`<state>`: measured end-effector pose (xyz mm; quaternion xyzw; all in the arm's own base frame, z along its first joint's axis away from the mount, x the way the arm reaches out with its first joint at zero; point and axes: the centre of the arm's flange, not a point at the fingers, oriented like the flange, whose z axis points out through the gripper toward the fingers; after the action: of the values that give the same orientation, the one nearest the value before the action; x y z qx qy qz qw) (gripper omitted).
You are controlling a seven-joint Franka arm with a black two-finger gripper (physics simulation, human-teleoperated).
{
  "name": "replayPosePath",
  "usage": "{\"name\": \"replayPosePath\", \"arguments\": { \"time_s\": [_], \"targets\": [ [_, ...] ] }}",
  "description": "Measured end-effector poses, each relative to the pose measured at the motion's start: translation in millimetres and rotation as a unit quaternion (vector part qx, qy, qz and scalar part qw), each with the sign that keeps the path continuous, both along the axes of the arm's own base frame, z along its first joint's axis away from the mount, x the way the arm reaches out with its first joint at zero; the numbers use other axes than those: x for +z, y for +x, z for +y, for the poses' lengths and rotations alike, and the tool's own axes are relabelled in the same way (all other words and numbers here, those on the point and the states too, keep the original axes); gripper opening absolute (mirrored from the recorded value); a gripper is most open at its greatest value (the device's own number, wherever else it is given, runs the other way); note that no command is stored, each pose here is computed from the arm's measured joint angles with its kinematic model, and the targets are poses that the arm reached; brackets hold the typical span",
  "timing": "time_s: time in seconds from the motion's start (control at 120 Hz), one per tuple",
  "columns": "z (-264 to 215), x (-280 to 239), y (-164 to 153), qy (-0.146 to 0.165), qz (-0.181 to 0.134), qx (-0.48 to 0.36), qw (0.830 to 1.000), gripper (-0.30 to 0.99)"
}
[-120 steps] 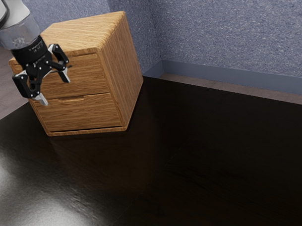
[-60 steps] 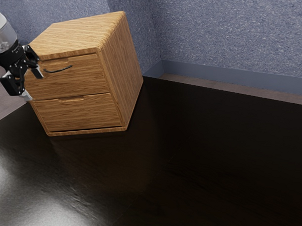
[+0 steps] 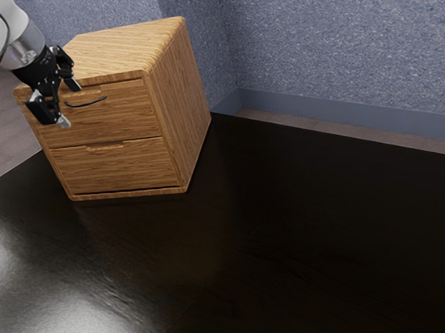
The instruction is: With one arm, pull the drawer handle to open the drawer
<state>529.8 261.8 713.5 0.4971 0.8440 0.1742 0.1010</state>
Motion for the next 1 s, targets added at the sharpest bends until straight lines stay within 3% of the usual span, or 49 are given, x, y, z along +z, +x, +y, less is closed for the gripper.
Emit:
{"name": "replayPosePath", "arguments": {
  "time_s": [0.325,1.0],
  "targets": [
    [50.7,-10.9,-11.3,0.007,-0.014,0.051,0.999,0.69],
    [58.4,-36.7,11.9,0.006,-0.013,0.058,0.998,0.69]
  ]
}}
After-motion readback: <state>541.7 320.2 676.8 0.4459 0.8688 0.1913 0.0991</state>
